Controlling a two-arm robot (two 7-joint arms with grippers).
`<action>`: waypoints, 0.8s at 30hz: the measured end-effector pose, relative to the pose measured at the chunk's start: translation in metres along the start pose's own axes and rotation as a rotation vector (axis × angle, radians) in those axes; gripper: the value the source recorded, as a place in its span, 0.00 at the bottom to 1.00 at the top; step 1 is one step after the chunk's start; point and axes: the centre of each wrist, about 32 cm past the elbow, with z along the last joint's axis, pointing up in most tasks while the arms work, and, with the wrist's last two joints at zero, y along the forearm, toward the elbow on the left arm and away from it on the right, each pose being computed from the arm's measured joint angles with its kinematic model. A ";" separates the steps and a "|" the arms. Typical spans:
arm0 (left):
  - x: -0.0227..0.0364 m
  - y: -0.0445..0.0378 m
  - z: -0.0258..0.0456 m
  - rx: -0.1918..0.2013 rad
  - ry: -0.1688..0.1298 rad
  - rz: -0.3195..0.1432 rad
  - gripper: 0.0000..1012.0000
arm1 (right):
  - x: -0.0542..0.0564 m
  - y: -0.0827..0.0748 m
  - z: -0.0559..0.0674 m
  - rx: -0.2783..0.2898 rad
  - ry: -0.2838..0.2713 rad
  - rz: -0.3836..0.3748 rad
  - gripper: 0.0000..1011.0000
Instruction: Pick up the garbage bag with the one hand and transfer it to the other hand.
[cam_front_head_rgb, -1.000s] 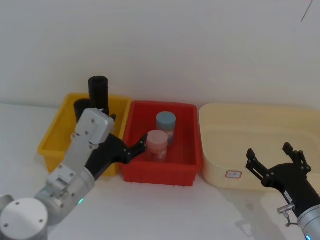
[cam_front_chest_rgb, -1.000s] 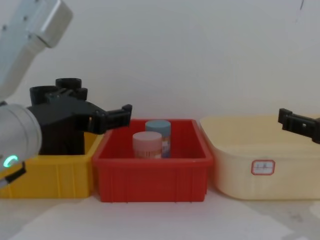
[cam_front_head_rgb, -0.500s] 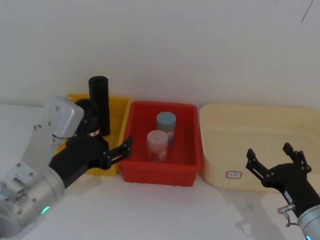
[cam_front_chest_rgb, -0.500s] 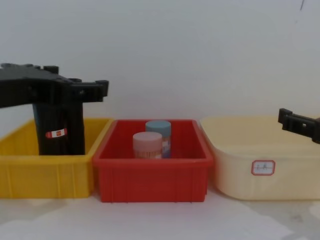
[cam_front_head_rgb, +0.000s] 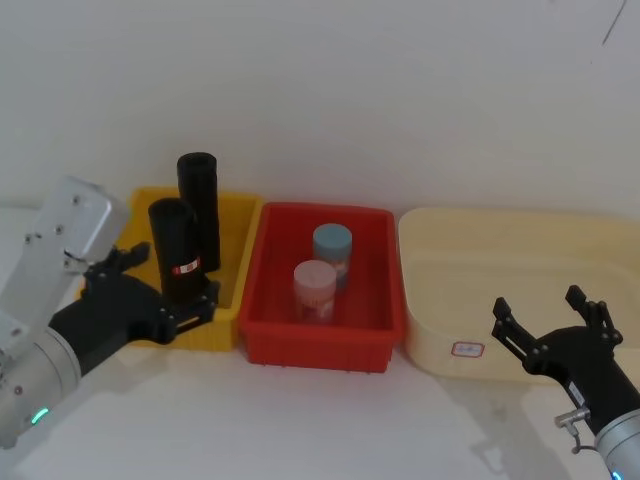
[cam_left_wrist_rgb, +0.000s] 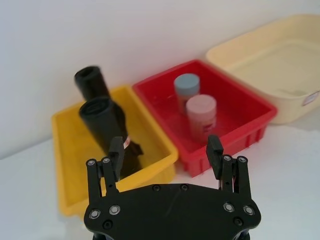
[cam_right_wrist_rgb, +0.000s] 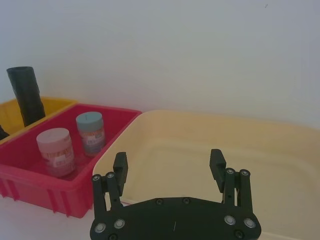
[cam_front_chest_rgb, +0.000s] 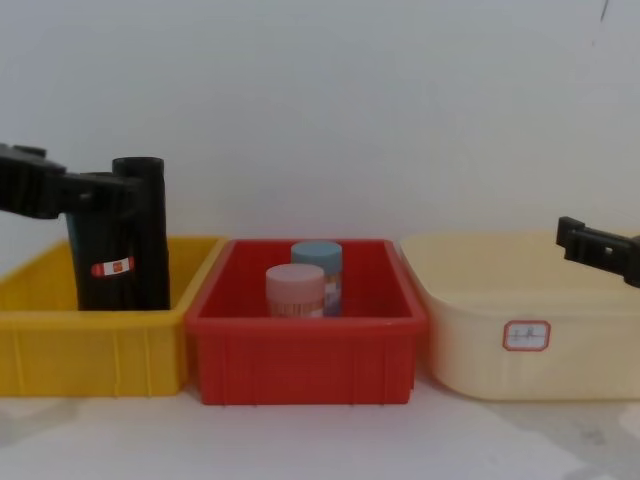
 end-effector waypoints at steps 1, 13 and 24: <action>0.0027 -0.0014 -0.0010 0.012 0.003 0.013 0.99 | 0.000 0.000 0.000 0.000 0.000 0.000 0.99; 0.0195 -0.0129 -0.0144 0.057 0.057 0.083 0.99 | 0.000 0.000 0.000 0.000 0.000 0.000 0.99; 0.0336 -0.0289 -0.0354 0.044 0.125 0.100 0.99 | 0.000 0.000 0.000 0.000 0.000 0.000 0.99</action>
